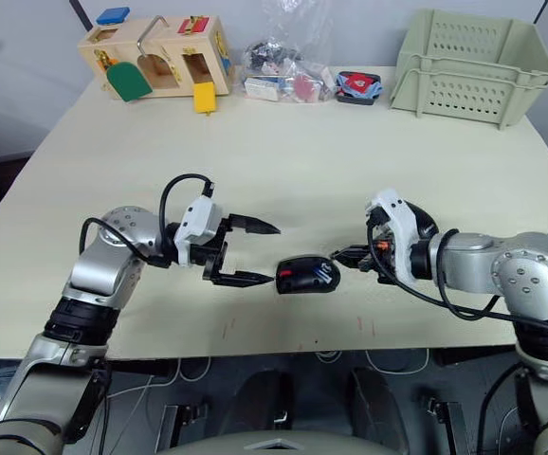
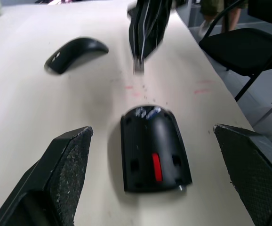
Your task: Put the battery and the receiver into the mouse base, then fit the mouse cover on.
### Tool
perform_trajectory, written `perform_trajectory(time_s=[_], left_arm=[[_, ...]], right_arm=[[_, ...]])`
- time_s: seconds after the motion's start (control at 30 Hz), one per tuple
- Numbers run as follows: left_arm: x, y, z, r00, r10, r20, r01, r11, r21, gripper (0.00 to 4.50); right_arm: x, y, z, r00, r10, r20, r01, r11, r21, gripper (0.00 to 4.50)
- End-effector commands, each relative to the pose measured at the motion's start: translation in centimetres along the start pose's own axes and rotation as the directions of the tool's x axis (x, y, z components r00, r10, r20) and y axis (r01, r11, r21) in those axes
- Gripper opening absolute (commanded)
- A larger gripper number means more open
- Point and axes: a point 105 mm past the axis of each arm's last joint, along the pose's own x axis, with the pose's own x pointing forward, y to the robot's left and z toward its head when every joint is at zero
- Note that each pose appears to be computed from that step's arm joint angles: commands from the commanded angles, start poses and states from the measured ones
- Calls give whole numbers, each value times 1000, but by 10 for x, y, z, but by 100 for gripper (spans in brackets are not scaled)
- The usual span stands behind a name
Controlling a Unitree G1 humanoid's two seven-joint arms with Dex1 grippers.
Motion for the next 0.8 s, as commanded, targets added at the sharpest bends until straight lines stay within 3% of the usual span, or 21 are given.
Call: perform_trajectory(time_s=[0.03,0.43,0.8], left_arm=[[-7,-2,14,999,27,24,-28,998,60,439],[13,-5,8,1000,24,9,-24,998,53,439],[45,0,-4,1000,-5,-16,6,999,46,439]], right_arm=[[-3,4,7,999,-19,-38,15,995,-103,0],[0,9,23,971,-29,-238,-21,979,-204,0],[-2,19,36,980,24,-199,-86,946,-314,0]])
